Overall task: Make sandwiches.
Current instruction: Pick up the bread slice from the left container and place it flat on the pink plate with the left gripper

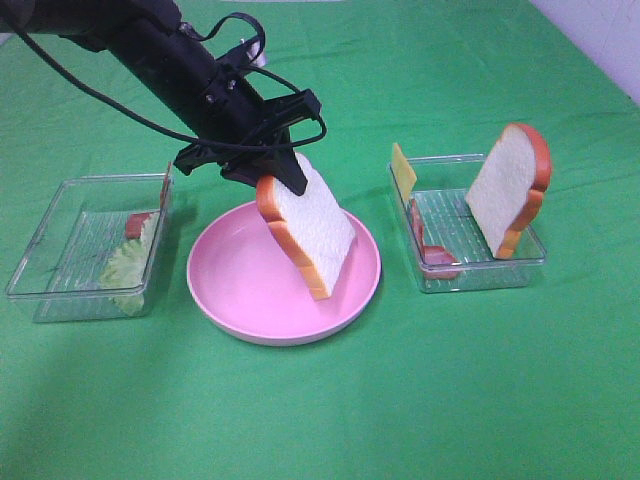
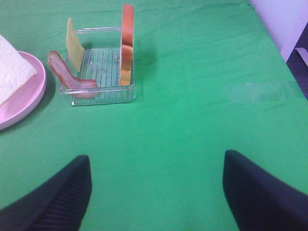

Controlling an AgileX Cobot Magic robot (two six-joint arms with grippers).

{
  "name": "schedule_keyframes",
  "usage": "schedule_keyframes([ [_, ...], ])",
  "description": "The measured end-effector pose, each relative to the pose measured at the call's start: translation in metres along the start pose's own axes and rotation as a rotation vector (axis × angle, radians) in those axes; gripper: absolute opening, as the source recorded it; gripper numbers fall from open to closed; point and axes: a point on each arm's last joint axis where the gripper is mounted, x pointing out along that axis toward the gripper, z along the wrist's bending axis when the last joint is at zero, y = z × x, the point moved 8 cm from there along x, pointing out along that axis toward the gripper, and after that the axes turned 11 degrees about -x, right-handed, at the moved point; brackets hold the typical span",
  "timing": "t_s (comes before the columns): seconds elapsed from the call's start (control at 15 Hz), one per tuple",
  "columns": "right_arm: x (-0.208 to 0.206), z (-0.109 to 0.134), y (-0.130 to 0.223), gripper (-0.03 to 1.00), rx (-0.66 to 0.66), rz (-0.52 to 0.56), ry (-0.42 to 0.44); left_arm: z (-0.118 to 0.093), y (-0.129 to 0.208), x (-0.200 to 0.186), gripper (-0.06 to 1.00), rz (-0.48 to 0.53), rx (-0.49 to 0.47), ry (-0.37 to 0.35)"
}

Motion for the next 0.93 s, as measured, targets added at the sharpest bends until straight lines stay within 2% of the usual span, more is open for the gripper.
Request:
schedule_keyframes([
  [0.2,0.000,0.000,0.000,0.72,0.000,0.000,0.000,0.008,0.003,0.014,0.21,0.029,-0.032,-0.014],
  [0.53,0.000,0.000,0.000,0.72,0.000,0.000,0.000,0.006,0.006,0.019,0.22,0.039,-0.055,-0.013],
  [0.8,0.000,0.000,0.000,0.72,0.000,0.000,0.000,0.011,0.009,0.020,0.52,0.055,-0.048,-0.040],
  [0.93,0.000,0.000,0.000,0.72,0.000,0.000,0.000,0.019,0.011,0.019,0.56,0.065,-0.045,-0.084],
])
